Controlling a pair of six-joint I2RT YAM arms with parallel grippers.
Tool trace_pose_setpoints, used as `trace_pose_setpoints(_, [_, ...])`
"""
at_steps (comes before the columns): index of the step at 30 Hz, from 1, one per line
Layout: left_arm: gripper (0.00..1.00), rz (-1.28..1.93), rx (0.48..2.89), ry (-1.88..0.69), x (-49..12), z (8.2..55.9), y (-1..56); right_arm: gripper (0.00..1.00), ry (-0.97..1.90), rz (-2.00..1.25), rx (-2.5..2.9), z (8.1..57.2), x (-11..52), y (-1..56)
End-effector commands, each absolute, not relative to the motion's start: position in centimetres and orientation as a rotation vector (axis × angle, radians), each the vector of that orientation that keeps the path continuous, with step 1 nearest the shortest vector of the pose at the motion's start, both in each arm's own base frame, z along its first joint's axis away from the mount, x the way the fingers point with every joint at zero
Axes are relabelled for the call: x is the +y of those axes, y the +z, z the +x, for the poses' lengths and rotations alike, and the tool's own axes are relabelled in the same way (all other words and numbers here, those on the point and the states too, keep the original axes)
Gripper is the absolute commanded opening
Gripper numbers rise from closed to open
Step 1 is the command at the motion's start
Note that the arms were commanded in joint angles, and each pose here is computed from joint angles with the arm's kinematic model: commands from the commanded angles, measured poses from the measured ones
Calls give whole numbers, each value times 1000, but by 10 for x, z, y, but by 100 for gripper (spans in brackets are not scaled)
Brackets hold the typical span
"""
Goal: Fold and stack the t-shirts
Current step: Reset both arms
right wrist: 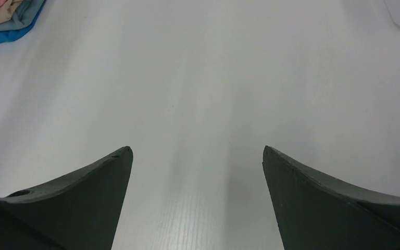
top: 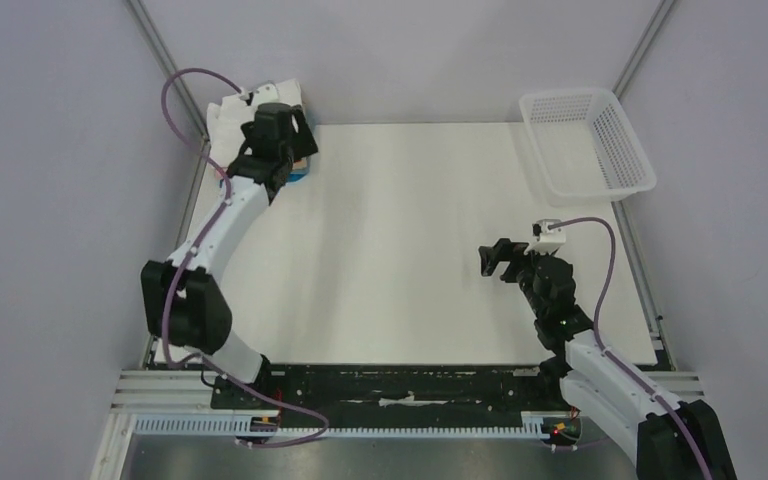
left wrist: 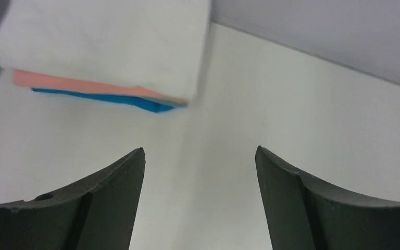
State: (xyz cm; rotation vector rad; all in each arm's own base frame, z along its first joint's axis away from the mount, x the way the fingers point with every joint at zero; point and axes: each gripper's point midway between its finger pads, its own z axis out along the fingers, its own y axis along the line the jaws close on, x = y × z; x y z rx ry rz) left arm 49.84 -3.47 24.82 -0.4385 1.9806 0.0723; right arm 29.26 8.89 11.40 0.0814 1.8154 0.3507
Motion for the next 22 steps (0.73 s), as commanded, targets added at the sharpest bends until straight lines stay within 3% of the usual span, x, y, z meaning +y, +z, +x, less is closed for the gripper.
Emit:
trace_pose_setpoints(1, [83,-301,1910,-204,-113,437,264,98,351,121,1834,284,84,108])
trace_pose_setpoints(5, [83,-142,1975,-318,-156,360,225,98,346,145,1840,275,79,102])
trace_pose_setpoints(10, [84,-169,1986,-410,-146,300,178,98,319,186,1842,266,70,90])
trace_pose_setpoints(15, [84,-231,1996,-364,-120,273,143,98,281,249,1824,259,57,76])
trace_pose_setpoints(22, [84,-281,1981,-327,-107,267,141,98,310,252,1768,256,57,73])
